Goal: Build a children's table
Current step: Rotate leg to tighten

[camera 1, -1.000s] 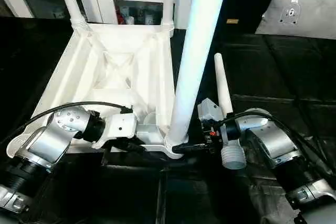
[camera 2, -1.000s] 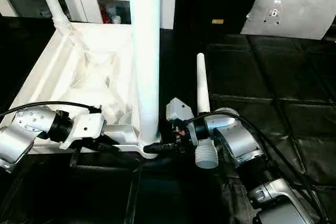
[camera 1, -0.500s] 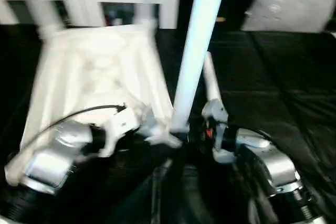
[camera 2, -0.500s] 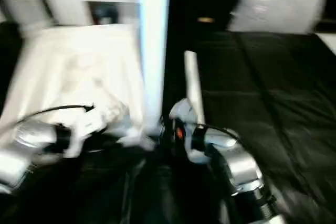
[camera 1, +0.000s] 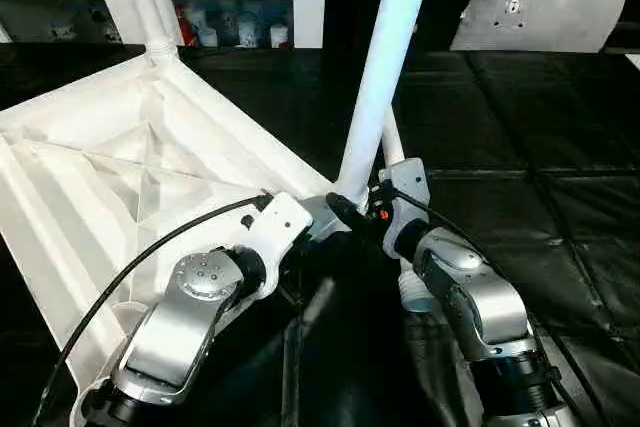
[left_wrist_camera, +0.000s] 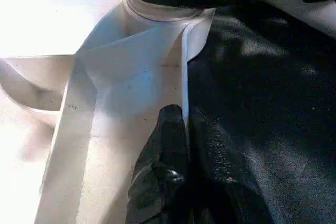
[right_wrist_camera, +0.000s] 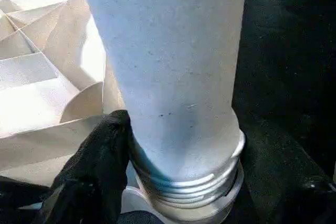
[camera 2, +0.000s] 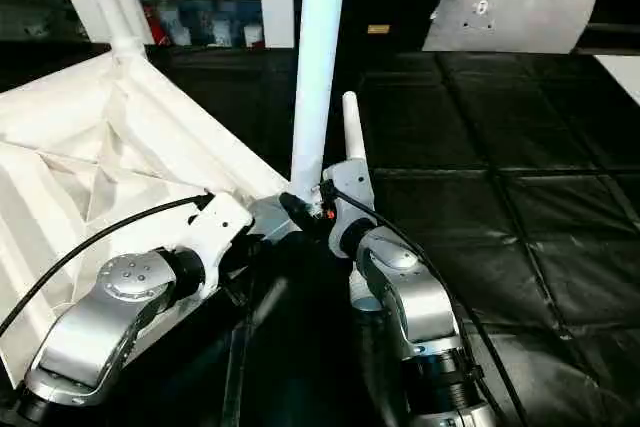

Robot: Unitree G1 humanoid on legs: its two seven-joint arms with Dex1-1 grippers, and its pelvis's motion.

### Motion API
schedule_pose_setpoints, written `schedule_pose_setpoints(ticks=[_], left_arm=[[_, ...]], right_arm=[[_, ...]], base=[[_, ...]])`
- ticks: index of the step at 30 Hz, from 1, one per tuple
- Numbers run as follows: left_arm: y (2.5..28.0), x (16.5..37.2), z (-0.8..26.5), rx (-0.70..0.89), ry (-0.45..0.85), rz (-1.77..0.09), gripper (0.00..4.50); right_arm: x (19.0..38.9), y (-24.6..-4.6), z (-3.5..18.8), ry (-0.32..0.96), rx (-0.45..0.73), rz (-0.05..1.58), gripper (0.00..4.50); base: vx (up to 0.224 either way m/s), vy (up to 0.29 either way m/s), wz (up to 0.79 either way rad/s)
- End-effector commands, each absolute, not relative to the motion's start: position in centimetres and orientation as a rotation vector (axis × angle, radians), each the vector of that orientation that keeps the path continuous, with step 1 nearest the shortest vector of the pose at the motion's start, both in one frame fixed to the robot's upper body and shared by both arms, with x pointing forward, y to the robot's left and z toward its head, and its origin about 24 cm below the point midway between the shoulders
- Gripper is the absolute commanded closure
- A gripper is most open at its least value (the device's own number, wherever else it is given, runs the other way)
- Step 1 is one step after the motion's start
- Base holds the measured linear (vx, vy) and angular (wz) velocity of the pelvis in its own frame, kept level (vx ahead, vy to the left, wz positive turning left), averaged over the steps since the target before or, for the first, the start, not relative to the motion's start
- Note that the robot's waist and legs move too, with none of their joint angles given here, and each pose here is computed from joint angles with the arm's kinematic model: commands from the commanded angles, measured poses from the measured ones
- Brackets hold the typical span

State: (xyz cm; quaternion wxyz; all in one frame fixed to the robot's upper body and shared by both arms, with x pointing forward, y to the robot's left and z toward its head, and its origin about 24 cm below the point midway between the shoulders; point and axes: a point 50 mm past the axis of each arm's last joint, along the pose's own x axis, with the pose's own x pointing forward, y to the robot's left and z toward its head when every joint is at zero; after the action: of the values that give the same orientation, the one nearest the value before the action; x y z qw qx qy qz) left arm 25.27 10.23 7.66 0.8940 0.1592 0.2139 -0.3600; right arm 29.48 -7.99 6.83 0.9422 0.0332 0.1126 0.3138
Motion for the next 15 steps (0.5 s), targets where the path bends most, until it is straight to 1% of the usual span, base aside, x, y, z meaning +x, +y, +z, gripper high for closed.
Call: schedule_pose_setpoints(ticks=[1, 3, 5, 6, 8, 9, 10, 14, 15], left_arm=[[9.9, 25.1, 8.2, 0.358, 0.424, -0.778, 4.5], [10.4, 25.1, 8.1, 0.365, 0.435, -0.78, 4.5], [11.1, 25.2, 8.0, 0.379, 0.448, -0.789, 4.5], [11.4, 25.2, 7.9, 0.386, 0.452, -0.801, 4.5], [12.7, 25.3, 7.8, 0.407, 0.47, -0.845, 4.5], [13.0, 25.3, 7.7, 0.409, 0.474, -0.853, 4.5], [13.3, 25.3, 7.7, 0.41, 0.48, -0.861, 4.5], [14.4, 25.4, 7.7, 0.443, 0.473, -0.939, 4.5], [14.6, 25.4, 7.7, 0.451, 0.47, -0.958, 4.5]], right_arm=[[28.3, -6.4, 4.2, 0.373, 0.092, 0.716, 1.43], [28.4, -6.8, 4.3, 0.372, 0.085, 0.705, 1.43], [28.5, -7.2, 4.4, 0.36, 0.083, 0.706, 1.02], [28.5, -7.4, 4.6, 0.348, 0.079, 0.714, 1.0], [28.3, -8.4, 5.4, 0.297, 0.076, 0.774, 0.85], [28.3, -8.6, 5.6, 0.288, 0.074, 0.79, 0.85], [28.2, -8.8, 5.8, 0.278, 0.067, 0.81, 0.68], [27.9, -10.3, 6.8, 0.232, -0.011, 0.938, 0.51], [27.9, -10.6, 7.0, 0.228, -0.026, 0.957, 0.24]], base=[[0.0, 0.0, 0.0], [0.0, 0.0, 0.0], [0.0, 0.0, 0.0], [0.0, 0.0, 0.0], [0.0, 0.0, 0.0], [0.0, 0.0, 0.0], [0.0, 0.0, 0.0], [0.0, 0.0, 0.0], [0.0, 0.0, 0.0]])
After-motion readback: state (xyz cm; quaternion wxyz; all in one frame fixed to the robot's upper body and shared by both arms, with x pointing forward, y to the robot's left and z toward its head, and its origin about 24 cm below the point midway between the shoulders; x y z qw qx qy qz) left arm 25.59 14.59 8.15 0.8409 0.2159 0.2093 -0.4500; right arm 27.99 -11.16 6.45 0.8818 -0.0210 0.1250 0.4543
